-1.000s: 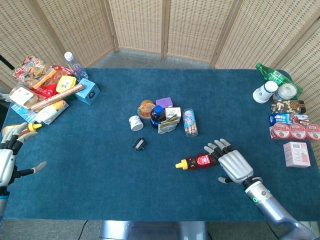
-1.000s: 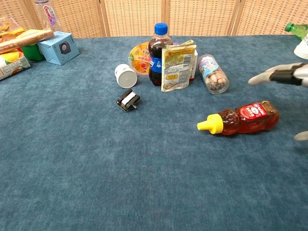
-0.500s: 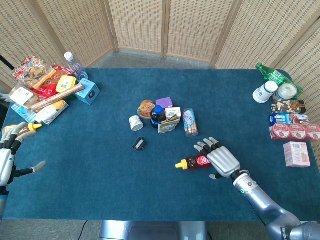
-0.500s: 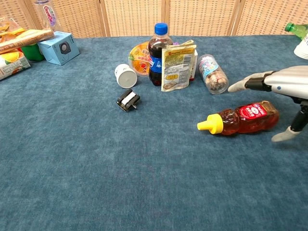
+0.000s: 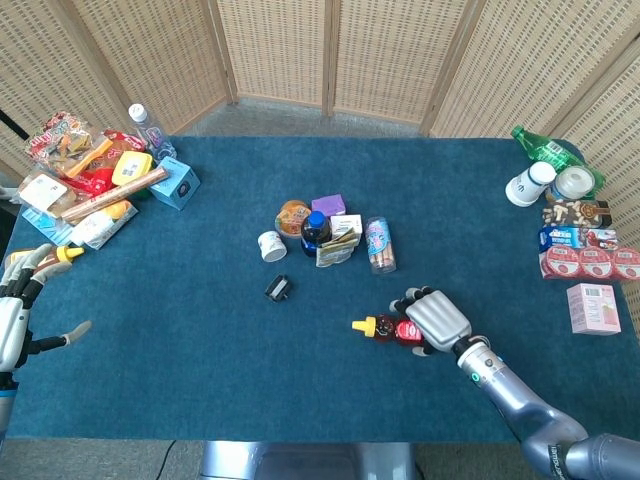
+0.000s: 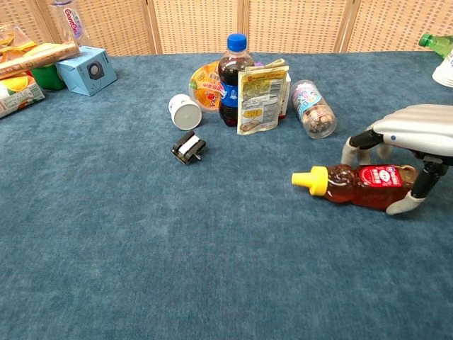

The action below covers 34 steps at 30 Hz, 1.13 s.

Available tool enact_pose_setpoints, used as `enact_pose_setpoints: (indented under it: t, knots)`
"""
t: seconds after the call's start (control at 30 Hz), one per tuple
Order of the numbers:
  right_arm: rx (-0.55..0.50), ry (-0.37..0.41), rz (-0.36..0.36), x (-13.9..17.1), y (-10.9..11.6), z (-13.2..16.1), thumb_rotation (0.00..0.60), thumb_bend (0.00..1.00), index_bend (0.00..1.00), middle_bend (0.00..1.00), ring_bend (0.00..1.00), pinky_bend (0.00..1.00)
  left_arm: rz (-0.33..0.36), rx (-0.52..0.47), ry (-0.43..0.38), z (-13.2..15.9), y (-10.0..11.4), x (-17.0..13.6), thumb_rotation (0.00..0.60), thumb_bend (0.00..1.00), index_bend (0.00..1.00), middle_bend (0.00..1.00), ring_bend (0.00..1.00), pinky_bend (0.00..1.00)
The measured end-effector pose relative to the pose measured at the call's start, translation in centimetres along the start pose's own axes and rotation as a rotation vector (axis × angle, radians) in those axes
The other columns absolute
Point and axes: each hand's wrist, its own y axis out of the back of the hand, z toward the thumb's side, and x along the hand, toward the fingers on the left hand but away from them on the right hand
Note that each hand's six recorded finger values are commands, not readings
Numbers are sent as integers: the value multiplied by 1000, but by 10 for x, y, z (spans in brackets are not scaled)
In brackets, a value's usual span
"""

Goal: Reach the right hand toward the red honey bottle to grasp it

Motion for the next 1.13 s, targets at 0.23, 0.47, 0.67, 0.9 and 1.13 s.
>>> enact_pose_setpoints:
  t: [0.23, 0.47, 0.67, 0.9, 1.13]
  knots:
    - [-30, -3, -22, 4, 5, -2, 600, 156, 443, 627, 410, 499, 2, -4, -2, 0, 0, 0, 600, 172, 233, 0, 0, 0]
    - [-41, -1, -91, 19, 25, -1, 600, 164, 447, 632, 412, 499, -2, -8, -6, 1, 0, 0, 600, 172, 233, 0, 0, 0]
    - [-37, 2, -175, 36, 52, 1, 600, 161, 448, 632, 413, 499, -3, -11, -9, 2, 0, -1, 600, 173, 233, 0, 0, 0]
    - [-19, 8, -263, 53, 85, 5, 600, 158, 457, 642, 422, 500, -5, -14, -13, 3, -1, -1, 600, 172, 234, 0, 0, 0]
    - [-1, 16, -285, 60, 96, 13, 600, 160, 457, 643, 422, 499, -5, -12, -16, 3, -1, -1, 600, 173, 233, 0, 0, 0]
